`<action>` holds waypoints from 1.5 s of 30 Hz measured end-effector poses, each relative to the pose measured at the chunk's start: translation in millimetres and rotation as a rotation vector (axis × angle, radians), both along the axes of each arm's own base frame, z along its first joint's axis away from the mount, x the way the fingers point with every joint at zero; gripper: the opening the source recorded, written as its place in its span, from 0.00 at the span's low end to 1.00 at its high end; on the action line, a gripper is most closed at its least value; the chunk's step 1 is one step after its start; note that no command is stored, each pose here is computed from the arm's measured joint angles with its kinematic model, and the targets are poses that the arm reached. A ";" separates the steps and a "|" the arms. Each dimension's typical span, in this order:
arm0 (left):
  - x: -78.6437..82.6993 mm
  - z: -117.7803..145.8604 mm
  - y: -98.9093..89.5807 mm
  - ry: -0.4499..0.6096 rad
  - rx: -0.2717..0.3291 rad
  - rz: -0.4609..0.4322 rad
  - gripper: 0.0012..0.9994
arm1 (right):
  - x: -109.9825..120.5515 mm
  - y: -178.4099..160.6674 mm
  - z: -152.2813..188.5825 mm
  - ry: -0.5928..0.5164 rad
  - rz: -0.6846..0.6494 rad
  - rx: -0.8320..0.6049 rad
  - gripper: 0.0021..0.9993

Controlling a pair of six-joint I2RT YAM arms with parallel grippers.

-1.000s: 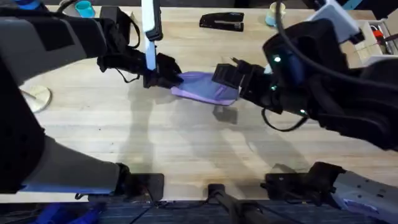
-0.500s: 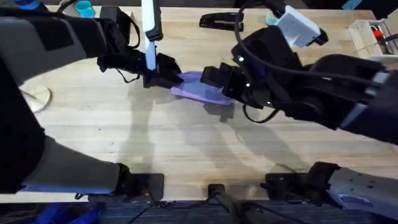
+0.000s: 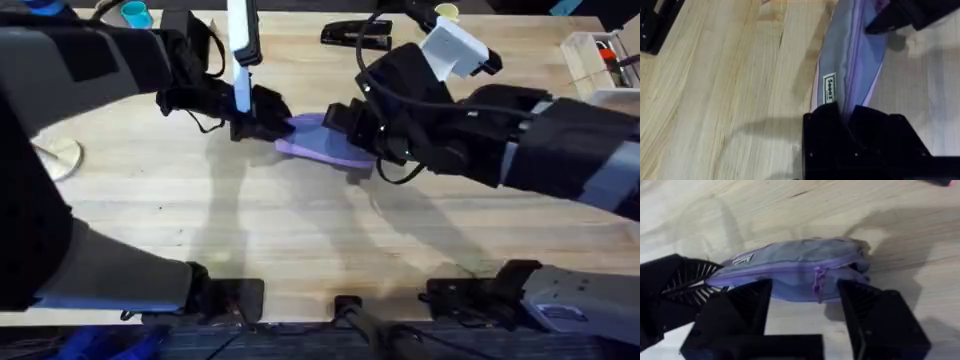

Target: Unzip the bag, pick up the pens from the table one at a time and place them inside, then zip the bag closed.

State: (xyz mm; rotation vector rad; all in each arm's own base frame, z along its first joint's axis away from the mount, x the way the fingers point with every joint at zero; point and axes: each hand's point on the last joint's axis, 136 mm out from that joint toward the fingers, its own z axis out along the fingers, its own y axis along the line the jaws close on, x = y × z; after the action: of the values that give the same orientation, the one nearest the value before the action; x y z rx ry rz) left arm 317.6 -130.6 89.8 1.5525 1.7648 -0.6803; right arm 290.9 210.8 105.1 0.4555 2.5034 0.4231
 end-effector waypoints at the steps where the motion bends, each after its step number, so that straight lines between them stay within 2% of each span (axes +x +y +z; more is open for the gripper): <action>1: 0.1 0.0 0.0 -0.001 0.000 0.000 0.04 | 1.4 -1.3 -0.4 0.000 -0.005 0.000 0.75; 9: 0.5 0.0 0.1 -0.003 0.001 0.000 0.04 | 5.9 -7.4 -3.0 0.005 -0.026 -0.005 0.39; 15: 0.6 0.1 0.1 -0.003 0.001 0.000 0.04 | 6.4 -6.6 -3.5 0.005 -0.025 -0.004 0.19; 18: 0.7 0.1 0.0 -0.004 0.000 0.000 0.04 | 6.4 -5.9 -3.3 0.005 -0.023 0.000 0.04; 23: 0.7 0.1 0.0 -0.004 0.000 0.000 0.04 | 6.4 -5.2 -3.1 -0.006 0.025 -0.030 0.03; 24: 0.6 0.1 0.1 -0.003 0.001 0.000 0.04 | 5.9 -3.8 -2.2 -0.018 0.088 -0.065 0.03; 30: 0.9 0.1 0.6 -0.004 0.001 0.002 0.04 | 4.2 -0.5 13.0 -0.052 0.169 -0.080 0.03; 37: 0.6 -0.2 1.7 0.000 0.001 0.005 0.04 | 13.2 9.6 44.5 -0.126 0.231 -0.054 0.03; 45: 0.6 -0.2 2.0 0.001 0.001 0.006 0.04 | 10.7 15.3 47.1 -0.122 0.279 -0.045 0.03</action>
State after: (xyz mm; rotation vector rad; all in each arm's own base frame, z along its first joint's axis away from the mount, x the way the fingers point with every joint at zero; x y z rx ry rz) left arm 318.3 -128.6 89.6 1.5474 1.7702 -0.6771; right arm 301.5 226.0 152.2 0.0592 2.4570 0.4846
